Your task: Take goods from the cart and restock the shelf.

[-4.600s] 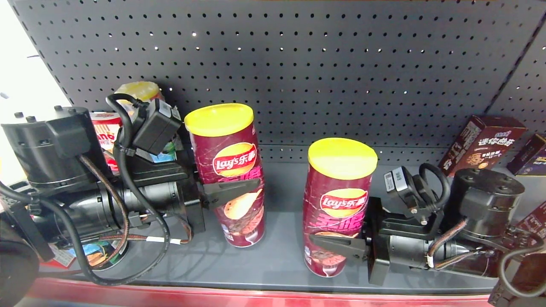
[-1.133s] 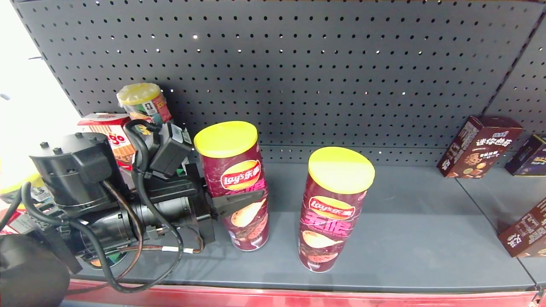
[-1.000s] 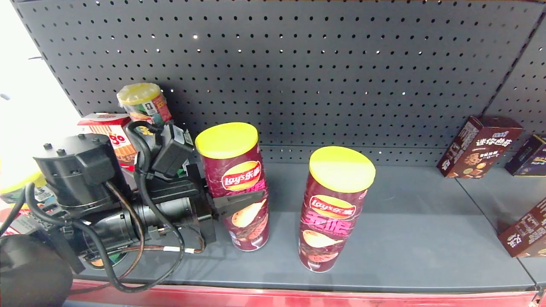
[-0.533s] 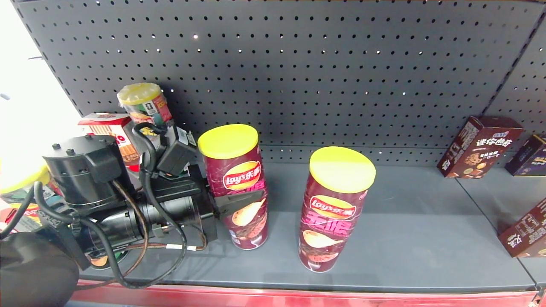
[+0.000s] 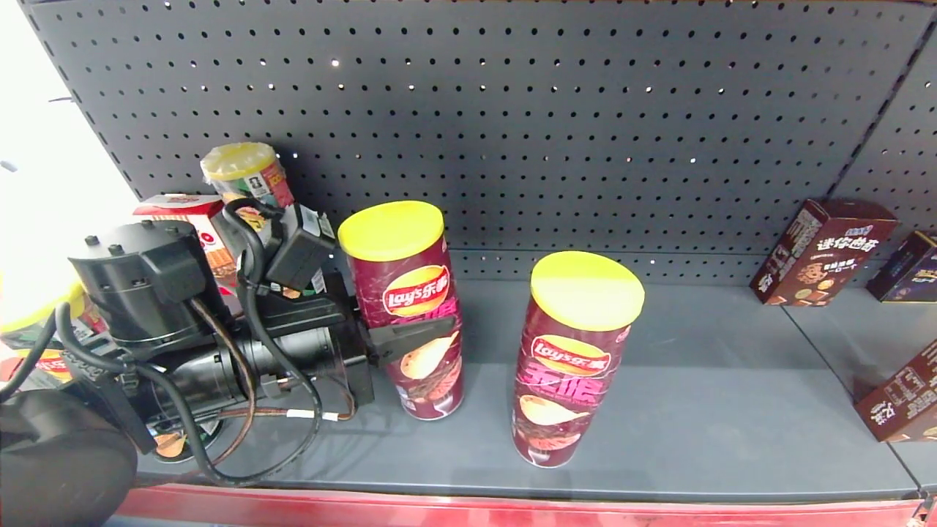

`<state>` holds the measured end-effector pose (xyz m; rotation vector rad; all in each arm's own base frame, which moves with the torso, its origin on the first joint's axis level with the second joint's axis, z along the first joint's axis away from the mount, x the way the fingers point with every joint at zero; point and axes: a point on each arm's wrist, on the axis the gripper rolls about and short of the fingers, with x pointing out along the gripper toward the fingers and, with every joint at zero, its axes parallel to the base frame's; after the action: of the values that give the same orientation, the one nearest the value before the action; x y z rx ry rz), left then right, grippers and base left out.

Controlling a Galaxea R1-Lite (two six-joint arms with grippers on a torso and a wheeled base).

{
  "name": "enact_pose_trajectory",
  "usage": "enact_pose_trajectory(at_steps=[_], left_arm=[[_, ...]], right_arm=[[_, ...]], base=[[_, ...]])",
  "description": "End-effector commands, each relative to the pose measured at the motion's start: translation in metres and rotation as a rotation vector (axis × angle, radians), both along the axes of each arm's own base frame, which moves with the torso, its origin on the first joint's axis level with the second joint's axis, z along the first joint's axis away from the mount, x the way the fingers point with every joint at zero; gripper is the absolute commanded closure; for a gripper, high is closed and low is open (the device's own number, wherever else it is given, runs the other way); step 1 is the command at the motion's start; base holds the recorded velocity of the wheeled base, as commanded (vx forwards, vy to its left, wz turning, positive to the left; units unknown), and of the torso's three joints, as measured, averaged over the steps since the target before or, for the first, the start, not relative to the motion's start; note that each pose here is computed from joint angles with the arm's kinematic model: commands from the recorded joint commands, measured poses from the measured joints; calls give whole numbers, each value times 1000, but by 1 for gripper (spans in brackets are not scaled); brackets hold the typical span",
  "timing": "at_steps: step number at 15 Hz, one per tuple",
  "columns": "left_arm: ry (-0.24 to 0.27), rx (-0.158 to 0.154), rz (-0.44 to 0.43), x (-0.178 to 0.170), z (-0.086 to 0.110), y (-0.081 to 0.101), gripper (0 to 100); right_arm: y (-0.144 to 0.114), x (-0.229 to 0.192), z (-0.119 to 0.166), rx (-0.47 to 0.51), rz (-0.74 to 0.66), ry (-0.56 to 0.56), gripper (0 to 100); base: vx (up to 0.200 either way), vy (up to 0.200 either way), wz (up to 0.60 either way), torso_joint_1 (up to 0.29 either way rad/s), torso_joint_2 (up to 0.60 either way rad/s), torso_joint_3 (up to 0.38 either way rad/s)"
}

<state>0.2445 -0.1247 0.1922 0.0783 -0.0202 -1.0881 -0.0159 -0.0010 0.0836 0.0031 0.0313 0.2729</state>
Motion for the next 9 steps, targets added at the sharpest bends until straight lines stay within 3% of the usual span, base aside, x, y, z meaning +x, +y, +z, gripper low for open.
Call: enact_pose_trajectory(at_steps=[1, 3, 5, 6, 9], left_arm=[[-25, -12, 2, 4, 7, -1, 100], [-43, -23, -1, 8, 15, -3, 100], [-55, -29, -11, 9, 19, -4, 100], [-59, -31, -15, 9, 20, -4, 100], [-56, -33, -17, 8, 21, -3, 100]], right_arm=[[1, 0, 0, -7, 28, 7, 0], [1, 0, 0, -54, 51, -9, 0], [1, 1, -1, -42, 23, -1, 0], [-3, 1, -6, 8, -186, 67, 0], [-2, 1, -6, -32, -154, 63, 0]], base=[[0, 0, 0, 0, 0, 0], [0, 0, 0, 0, 0, 0], [0, 0, 0, 0, 0, 0], [0, 0, 0, 0, 0, 0], [0, 0, 0, 0, 0, 0]])
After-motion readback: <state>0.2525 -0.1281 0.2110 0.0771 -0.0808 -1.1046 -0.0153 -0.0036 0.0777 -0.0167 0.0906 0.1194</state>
